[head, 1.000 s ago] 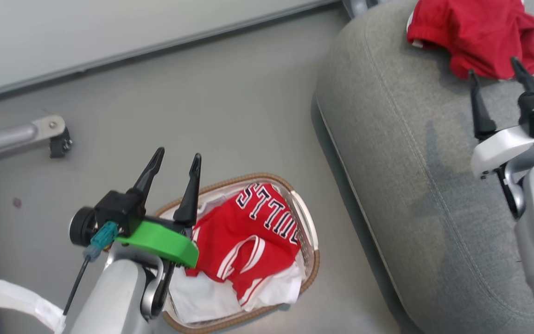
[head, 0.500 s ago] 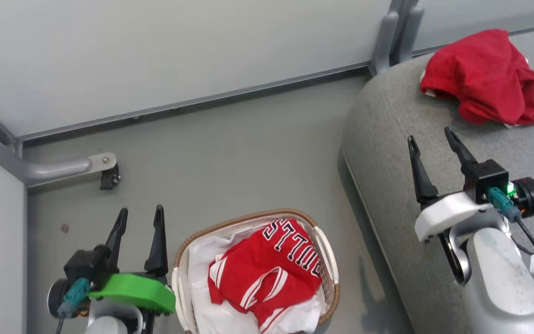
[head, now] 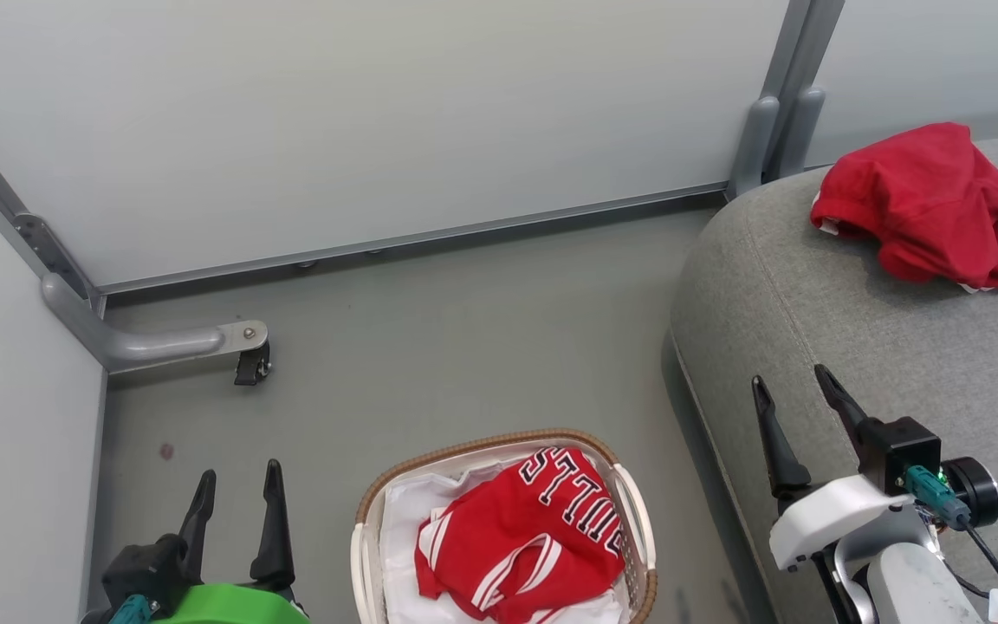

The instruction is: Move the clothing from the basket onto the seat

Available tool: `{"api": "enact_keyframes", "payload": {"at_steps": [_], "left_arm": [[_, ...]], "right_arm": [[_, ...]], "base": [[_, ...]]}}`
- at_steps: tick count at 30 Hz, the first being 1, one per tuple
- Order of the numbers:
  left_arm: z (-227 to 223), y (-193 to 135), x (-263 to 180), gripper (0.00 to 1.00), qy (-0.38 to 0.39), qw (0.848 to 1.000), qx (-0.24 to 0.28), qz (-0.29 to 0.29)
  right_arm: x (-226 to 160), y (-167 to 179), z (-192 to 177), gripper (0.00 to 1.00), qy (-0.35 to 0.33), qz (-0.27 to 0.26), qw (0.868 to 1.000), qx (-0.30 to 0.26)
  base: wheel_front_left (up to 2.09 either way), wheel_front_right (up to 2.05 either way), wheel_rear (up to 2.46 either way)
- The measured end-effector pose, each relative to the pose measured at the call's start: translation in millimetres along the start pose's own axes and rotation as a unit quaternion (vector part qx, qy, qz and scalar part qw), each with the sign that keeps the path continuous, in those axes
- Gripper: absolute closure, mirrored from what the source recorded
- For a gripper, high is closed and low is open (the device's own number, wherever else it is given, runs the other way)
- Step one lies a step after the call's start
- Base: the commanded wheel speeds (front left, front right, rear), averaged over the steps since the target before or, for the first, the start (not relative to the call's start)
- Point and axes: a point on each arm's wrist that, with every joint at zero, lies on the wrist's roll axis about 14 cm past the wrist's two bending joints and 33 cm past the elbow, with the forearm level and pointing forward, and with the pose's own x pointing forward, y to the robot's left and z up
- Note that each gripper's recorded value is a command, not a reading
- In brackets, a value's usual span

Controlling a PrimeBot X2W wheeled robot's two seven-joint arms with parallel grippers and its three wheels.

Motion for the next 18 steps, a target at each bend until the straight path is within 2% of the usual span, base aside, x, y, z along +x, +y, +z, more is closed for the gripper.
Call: {"api": "enact_keyframes", "payload": {"at_steps": [18], "left_arm": [[-3.8, -2.0, -2.5, 0.0, 0.005, 1.0, -0.006, -0.001]], "right_arm": [[-6.1, 10.9, -2.9, 0.0, 0.004, 0.014, 1.0, 0.008]], "base": [[0.0, 0.0, 0.0]]}}
